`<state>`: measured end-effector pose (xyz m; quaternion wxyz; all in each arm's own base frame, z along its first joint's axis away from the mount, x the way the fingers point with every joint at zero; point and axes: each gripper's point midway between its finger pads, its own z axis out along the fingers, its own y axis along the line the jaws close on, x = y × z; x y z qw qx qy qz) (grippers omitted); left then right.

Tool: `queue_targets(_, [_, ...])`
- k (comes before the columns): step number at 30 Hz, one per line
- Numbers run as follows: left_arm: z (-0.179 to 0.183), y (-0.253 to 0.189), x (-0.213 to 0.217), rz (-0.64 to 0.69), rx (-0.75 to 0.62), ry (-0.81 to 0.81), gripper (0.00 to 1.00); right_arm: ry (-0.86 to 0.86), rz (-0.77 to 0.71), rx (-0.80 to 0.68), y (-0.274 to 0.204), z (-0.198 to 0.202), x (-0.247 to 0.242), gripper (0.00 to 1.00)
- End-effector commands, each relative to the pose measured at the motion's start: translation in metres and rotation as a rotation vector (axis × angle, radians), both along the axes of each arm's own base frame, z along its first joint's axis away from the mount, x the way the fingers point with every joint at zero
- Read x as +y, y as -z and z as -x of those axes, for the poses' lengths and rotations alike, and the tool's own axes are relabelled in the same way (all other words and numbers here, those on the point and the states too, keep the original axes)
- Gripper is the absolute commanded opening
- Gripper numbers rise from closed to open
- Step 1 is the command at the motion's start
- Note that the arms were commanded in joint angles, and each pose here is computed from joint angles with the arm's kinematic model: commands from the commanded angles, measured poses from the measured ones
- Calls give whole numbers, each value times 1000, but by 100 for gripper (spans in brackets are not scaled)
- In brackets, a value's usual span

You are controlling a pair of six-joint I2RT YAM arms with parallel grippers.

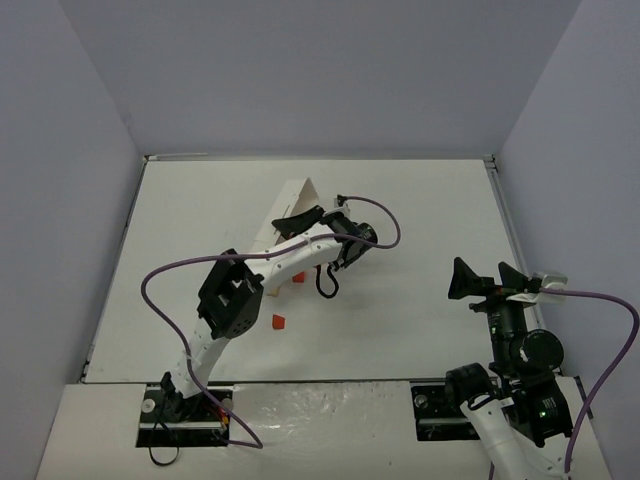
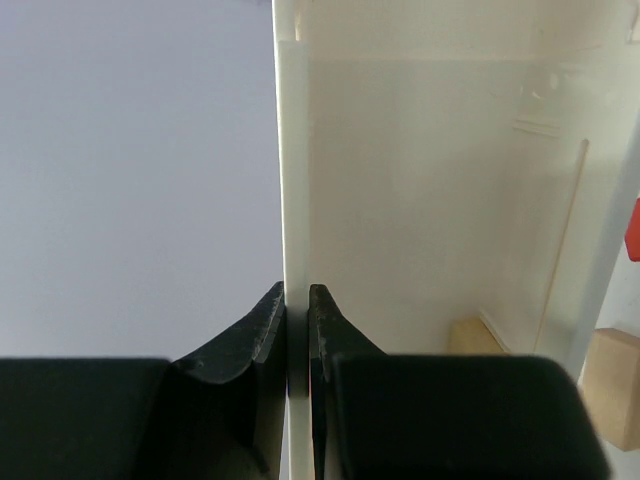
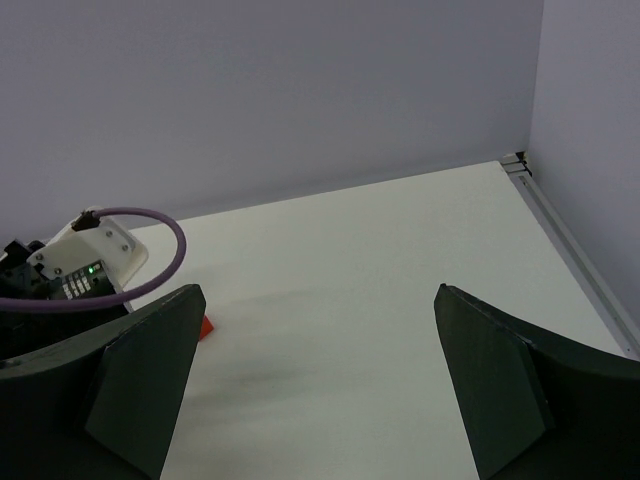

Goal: Build the wood block tower

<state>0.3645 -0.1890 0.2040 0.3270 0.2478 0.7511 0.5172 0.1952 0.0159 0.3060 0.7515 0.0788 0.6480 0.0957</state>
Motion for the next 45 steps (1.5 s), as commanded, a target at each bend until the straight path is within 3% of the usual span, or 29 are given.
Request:
queue_targets(1, [20,-25,62,-385,229,-42,0,-13,-22,-74,-24,0,3,96])
queue_targets(7, [19,-7,57,-416,264,-39,0,-10,-23,-75,-24,0,2,96])
queue_targets(14, [9,-52,42,-408,192,6,0,-10,-23,-78,-25,1,2,96])
queue_targets(17, [26,-93,10,-248,48,94,0,-18,-23,-77,-25,1,3,96])
queue_targets(18, [31,-85,-3,-198,30,124,0,-17,-23,-76,-25,1,3,96])
queue_targets(20, [19,-44,18,-299,175,86,0,-13,-26,-76,-25,1,2,96])
queue_targets(22, [18,-33,38,-381,205,16,0,-18,-26,-78,-26,1,3,96])
queue_targets(23, [17,-15,39,-431,282,8,0,-18,-24,-76,-25,1,3,96])
queue_targets(30, [15,-29,38,-391,214,8,0,-18,-22,-76,-25,1,3,97])
queue_targets(34, [11,-65,32,-253,68,2,0,-17,-23,-76,-25,1,3,96])
queue_targets(39, [16,-122,29,32,-175,-1,0,-23,-22,-73,-25,1,4,97])
queue_targets(45, [20,-154,38,304,-429,-36,0,-27,-22,-74,-25,1,5,96])
